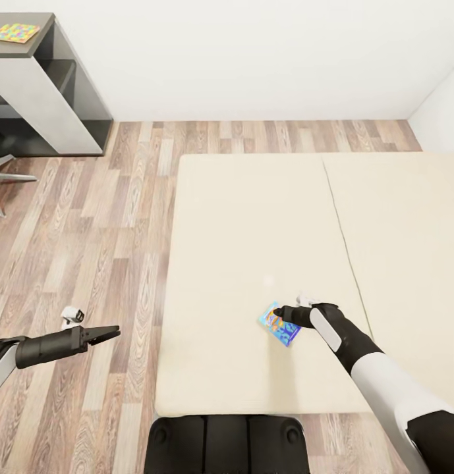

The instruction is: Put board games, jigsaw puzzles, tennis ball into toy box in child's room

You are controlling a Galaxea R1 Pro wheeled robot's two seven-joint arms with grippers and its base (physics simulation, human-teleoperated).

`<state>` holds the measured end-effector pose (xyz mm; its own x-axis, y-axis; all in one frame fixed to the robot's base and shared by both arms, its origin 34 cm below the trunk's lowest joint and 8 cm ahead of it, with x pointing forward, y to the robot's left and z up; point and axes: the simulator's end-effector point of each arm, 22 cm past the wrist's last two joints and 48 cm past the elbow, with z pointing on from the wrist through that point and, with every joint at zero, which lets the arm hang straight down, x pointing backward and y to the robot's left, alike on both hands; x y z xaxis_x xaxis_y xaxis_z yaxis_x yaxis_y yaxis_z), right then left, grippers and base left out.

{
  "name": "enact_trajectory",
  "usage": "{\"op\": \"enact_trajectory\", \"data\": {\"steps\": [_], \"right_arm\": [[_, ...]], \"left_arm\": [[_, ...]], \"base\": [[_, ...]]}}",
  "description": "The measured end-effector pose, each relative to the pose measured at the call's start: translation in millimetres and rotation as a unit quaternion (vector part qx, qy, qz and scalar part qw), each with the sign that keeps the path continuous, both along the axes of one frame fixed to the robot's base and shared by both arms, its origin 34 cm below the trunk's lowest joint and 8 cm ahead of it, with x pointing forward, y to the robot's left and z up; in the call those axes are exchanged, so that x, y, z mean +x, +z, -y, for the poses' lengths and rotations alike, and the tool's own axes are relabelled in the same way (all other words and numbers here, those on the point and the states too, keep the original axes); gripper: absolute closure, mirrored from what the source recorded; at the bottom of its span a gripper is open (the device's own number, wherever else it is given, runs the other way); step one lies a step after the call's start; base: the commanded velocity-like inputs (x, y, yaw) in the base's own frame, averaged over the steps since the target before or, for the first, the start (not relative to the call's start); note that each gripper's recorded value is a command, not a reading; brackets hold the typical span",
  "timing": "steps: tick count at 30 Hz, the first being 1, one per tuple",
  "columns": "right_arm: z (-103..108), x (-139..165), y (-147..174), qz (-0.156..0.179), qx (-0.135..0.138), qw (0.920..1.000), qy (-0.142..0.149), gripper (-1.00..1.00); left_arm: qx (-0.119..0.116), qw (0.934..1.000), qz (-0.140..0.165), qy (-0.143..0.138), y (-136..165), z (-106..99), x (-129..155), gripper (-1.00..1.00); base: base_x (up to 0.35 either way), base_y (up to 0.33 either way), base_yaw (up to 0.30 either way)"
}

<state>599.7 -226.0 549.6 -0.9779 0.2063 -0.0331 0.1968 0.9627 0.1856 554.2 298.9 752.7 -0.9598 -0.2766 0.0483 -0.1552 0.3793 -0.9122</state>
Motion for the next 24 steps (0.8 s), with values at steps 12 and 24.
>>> {"op": "enact_trajectory", "data": {"steps": [12,24], "right_arm": [[6,0,-7,0.001,-0.004,1.0,-0.003,-1.0],[3,-3,-15,0.004,-0.004,1.0,-0.006,-1.0]], "left_arm": [[0.0,0.9999,-0.01,0.0,-9,0,-5,-1.0],[0.0,0.9998,-0.018,0.0,-16,0,-9,-1.0]], "base": [[0.0,0.0,0.0],[0.0,0.0,0.0]]}}
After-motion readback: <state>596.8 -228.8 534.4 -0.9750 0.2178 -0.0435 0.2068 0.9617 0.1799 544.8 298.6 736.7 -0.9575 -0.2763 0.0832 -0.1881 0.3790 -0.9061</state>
